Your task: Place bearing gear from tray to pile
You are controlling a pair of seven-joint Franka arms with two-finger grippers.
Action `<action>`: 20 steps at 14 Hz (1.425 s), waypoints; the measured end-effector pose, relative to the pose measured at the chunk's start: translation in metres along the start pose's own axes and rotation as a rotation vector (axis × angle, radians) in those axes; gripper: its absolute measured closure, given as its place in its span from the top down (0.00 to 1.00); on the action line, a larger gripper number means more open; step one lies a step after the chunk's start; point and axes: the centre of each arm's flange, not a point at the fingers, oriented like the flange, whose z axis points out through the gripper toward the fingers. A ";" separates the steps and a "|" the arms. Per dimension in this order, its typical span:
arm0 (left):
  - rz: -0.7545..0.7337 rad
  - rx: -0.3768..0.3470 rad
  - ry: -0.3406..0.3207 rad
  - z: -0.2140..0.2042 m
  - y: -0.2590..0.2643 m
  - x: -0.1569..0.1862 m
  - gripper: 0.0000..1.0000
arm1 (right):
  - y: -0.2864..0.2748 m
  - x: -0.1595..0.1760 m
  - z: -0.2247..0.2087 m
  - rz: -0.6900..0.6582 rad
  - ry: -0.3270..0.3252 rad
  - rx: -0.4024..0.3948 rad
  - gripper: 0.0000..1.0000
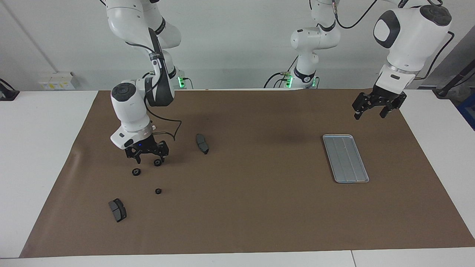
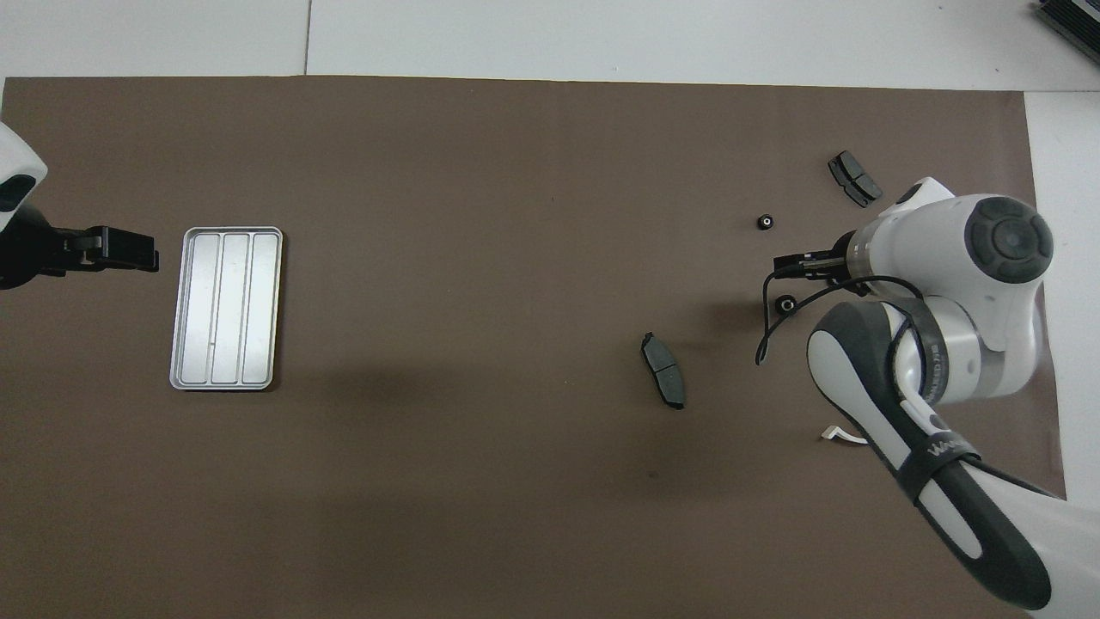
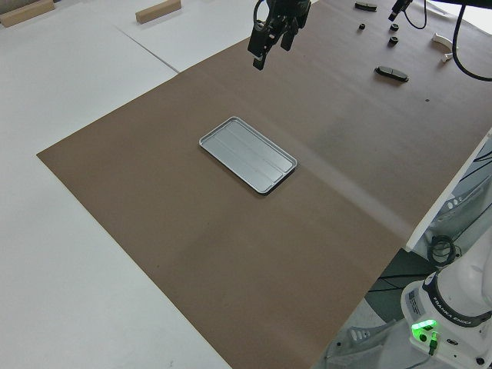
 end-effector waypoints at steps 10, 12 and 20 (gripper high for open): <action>0.000 0.000 0.000 0.000 0.000 0.000 1.00 | 0.079 -0.020 -0.197 0.137 -0.056 -0.014 1.00; 0.000 0.000 0.000 0.000 0.000 0.000 1.00 | 0.090 -0.030 -0.231 0.160 -0.096 -0.014 1.00; 0.000 0.000 0.000 0.000 0.000 0.000 1.00 | 0.086 -0.039 -0.225 0.154 -0.173 -0.014 1.00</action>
